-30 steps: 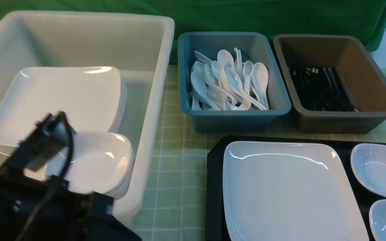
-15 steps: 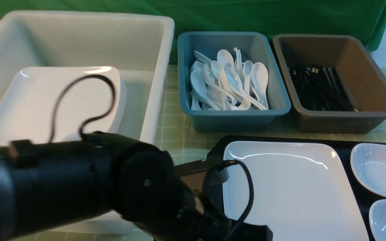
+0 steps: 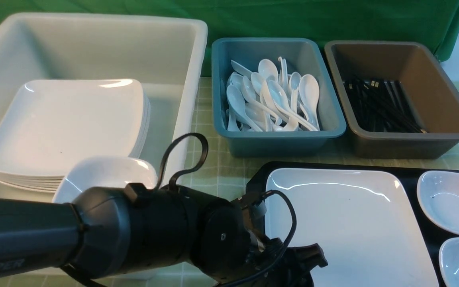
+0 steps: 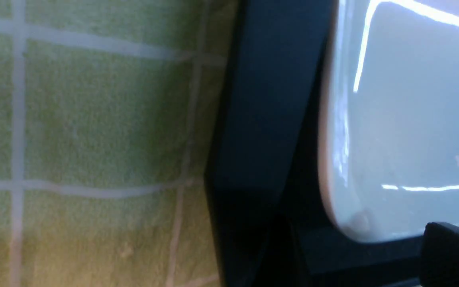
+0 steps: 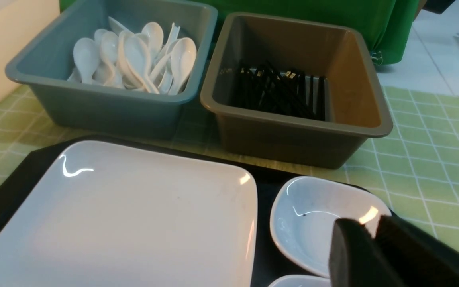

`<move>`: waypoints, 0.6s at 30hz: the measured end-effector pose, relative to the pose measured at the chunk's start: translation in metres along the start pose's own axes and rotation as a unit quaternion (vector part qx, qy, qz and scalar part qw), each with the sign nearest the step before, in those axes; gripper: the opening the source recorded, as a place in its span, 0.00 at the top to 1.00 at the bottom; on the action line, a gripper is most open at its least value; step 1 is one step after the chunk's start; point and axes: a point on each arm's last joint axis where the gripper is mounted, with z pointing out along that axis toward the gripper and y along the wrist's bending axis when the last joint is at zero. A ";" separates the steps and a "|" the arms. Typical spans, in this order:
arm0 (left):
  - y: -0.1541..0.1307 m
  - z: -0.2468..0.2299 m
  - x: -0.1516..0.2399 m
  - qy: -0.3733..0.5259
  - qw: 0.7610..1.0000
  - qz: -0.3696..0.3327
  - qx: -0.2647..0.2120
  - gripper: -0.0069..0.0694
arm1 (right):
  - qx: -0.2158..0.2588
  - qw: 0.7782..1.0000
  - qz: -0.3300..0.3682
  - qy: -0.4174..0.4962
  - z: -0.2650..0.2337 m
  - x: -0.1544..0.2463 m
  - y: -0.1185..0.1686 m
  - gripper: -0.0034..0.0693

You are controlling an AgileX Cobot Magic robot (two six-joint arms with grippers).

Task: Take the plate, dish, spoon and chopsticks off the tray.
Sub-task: Use the left arm to grab a plate from the dinner plate

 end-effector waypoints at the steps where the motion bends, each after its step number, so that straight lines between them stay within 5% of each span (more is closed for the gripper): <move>1: 0.000 0.002 0.000 -0.001 1.000 -0.005 0.000 0.37 | 0.000 1.000 0.000 0.000 0.000 0.000 0.000 0.84; 18: -0.001 0.021 -0.008 -0.042 0.996 -0.078 0.032 0.49 | 0.000 1.000 0.000 -0.001 0.000 0.000 0.000 0.83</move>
